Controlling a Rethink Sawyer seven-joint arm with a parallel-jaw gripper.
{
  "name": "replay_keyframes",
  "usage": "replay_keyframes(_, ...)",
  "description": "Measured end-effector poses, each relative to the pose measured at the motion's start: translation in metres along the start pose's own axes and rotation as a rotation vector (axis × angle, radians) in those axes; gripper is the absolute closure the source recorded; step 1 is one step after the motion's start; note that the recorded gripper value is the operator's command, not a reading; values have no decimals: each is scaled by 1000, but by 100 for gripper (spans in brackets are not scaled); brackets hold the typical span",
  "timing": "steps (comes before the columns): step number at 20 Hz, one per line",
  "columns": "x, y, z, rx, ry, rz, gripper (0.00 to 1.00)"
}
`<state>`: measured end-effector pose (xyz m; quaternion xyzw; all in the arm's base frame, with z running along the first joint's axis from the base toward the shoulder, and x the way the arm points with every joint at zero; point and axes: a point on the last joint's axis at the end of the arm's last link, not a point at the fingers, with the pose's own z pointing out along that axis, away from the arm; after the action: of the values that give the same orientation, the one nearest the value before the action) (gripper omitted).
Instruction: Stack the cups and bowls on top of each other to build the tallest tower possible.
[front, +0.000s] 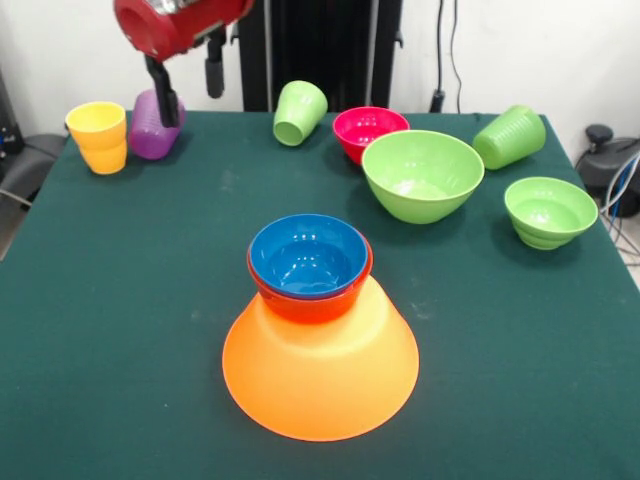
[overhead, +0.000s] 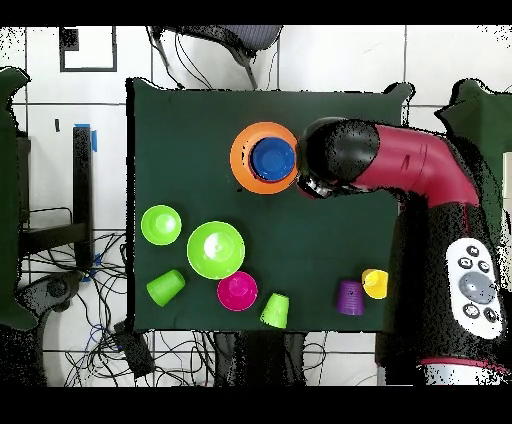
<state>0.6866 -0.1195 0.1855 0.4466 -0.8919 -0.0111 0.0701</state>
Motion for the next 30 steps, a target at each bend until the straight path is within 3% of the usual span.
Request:
replay_keyframes(4,-4,12,17,0,-20,-8,0)
replay_keyframes(12,-20,30,42,15,-107,2,0)
replay_keyframes(17,-33,45,44,-23,-169,32,0)
replay_keyframes(20,-44,67,36,-73,-221,59,0)
replay_keyframes(23,-51,85,32,-91,-244,66,0)
replay_keyframes(30,-66,127,38,-58,-284,88,0)
